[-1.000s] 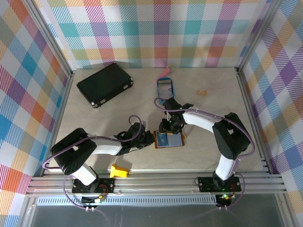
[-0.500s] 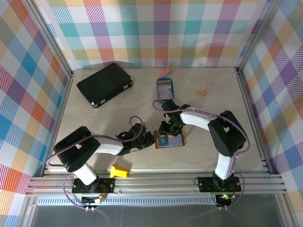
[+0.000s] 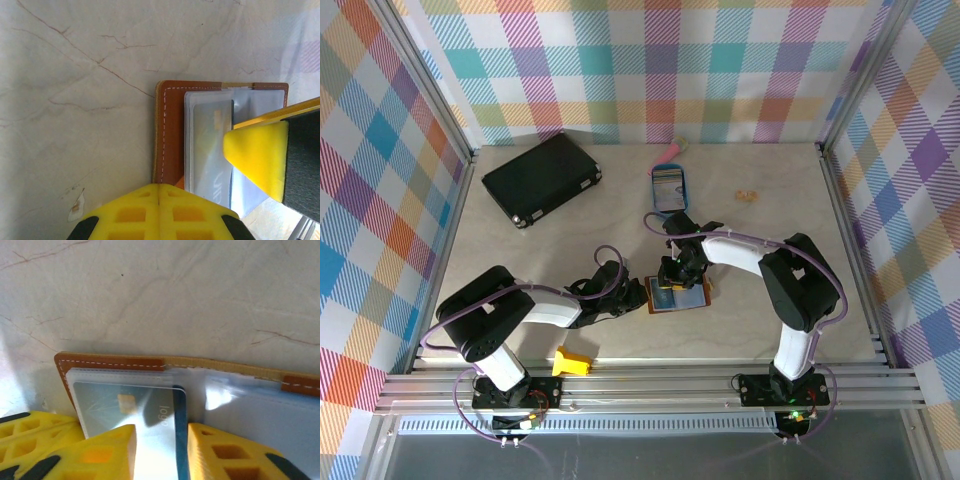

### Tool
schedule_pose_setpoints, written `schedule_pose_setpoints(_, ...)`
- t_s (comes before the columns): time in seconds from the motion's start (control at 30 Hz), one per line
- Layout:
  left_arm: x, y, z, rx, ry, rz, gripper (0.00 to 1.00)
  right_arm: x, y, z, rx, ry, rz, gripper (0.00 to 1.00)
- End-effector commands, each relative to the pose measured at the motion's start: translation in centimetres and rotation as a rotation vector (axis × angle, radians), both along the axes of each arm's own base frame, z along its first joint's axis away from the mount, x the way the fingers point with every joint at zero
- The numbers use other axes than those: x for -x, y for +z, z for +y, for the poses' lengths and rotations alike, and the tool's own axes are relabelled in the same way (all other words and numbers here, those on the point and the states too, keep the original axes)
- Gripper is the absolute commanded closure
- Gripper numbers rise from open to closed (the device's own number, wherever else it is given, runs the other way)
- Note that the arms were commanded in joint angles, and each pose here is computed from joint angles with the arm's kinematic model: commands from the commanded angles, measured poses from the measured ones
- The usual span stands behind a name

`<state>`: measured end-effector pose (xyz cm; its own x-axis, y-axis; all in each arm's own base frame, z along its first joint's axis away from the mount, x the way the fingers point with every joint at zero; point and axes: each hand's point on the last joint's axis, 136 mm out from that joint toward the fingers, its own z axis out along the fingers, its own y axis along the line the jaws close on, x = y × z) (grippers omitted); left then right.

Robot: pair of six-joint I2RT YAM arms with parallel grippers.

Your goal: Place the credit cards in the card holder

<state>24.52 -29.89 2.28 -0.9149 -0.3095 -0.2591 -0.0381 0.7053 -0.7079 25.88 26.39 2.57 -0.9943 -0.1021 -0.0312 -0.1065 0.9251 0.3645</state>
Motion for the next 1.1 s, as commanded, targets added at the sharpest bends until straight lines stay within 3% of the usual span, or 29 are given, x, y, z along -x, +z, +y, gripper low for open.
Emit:
schedule_pose_setpoints(0.0,0.0,0.1,-0.2,0.010,-0.007,-0.005,1.00,0.5,1.6,1.2,-0.064,0.017,-0.005,0.62)
schedule_pose_setpoints(0.33,0.2,2.2,0.8,0.005,-0.003,-0.050,1.00,-1.3,7.0,-3.7,0.022,-0.038,-0.144,0.54)
schedule_pose_setpoints(0.5,0.6,3.3,1.5,0.014,-0.003,-0.079,0.90,-1.6,8.4,-8.0,0.067,-0.090,-0.172,0.51)
schedule_pose_setpoints(0.67,0.8,4.8,1.3,0.047,-0.034,-0.121,0.65,-0.9,8.5,-9.3,0.070,-0.037,-0.178,0.51)
schedule_pose_setpoints(0.73,0.9,4.9,0.9,0.052,-0.054,-0.117,0.50,-0.4,8.9,-7.7,-0.029,0.013,-0.187,0.50)
schedule_pose_setpoints(0.87,0.8,4.5,-0.3,0.052,-0.095,-0.085,0.33,0.6,8.9,-5.5,-0.164,0.062,-0.156,0.50)
schedule_pose_setpoints(1.07,-0.1,3.7,-0.5,0.076,-0.032,-0.071,0.16,0.7,6.2,-5.4,-0.023,0.056,-0.110,0.47)
